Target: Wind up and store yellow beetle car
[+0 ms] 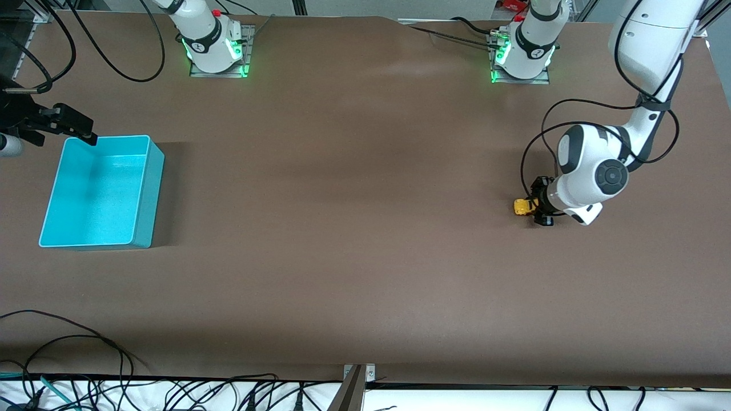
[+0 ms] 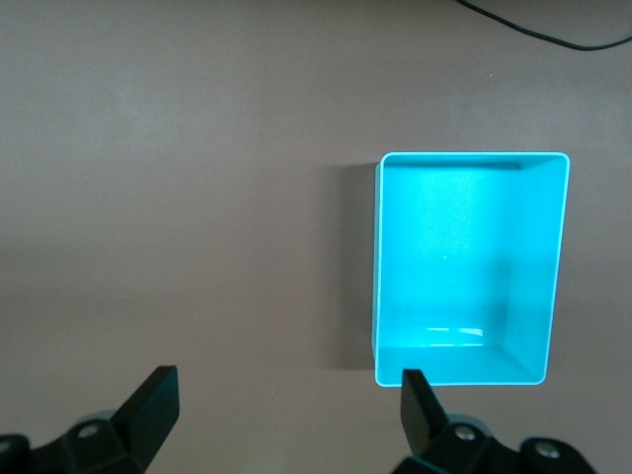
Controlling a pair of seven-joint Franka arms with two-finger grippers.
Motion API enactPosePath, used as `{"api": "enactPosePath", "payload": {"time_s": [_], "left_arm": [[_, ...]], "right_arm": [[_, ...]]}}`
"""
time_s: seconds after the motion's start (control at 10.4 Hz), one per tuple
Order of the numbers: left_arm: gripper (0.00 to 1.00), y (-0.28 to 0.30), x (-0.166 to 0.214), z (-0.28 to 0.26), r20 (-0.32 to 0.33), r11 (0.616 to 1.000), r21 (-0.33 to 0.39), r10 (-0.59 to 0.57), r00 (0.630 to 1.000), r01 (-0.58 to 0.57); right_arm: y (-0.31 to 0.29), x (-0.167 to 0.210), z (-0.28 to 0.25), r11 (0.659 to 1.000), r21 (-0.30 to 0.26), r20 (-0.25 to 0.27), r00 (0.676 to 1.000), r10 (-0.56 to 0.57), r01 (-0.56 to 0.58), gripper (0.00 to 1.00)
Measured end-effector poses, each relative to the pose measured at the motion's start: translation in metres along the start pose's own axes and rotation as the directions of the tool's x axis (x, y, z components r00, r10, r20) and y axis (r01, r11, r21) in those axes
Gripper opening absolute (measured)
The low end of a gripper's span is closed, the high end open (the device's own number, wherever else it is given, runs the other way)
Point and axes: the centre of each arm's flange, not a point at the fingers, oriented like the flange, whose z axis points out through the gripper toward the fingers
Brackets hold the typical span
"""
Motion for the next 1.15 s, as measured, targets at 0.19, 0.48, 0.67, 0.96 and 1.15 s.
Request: {"api": "enactPosePath", "payload": {"time_s": [0.19,0.48,0.67,0.96,1.15], "left_arm": [[0.45,0.001,0.013,-0.001,0.001,1.000,-0.001,0.007,1.000,-0.007],[0.45,0.002,0.034,-0.002,0.006,1.000,-0.002,0.023,1.000,-0.023],[0.45,0.002,0.048,-0.003,0.009,1.000,-0.003,0.027,1.000,-0.027],[0.45,0.002,0.061,-0.004,0.012,1.000,-0.004,0.029,1.000,-0.029],[0.45,0.002,0.065,-0.004,0.013,1.000,-0.005,0.030,0.999,-0.030]], "right_arm": [[0.000,0.000,0.000,1.000,0.000,0.000,1.000,0.000,0.000,1.00],[0.000,0.000,0.000,1.000,0.000,0.000,1.000,0.000,0.000,1.00],[0.000,0.000,0.000,1.000,0.000,0.000,1.000,0.000,0.000,1.00],[0.000,0.000,0.000,1.000,0.000,0.000,1.000,0.000,0.000,1.00],[0.000,0.000,0.000,1.000,0.000,0.000,1.000,0.000,0.000,1.00]]}}
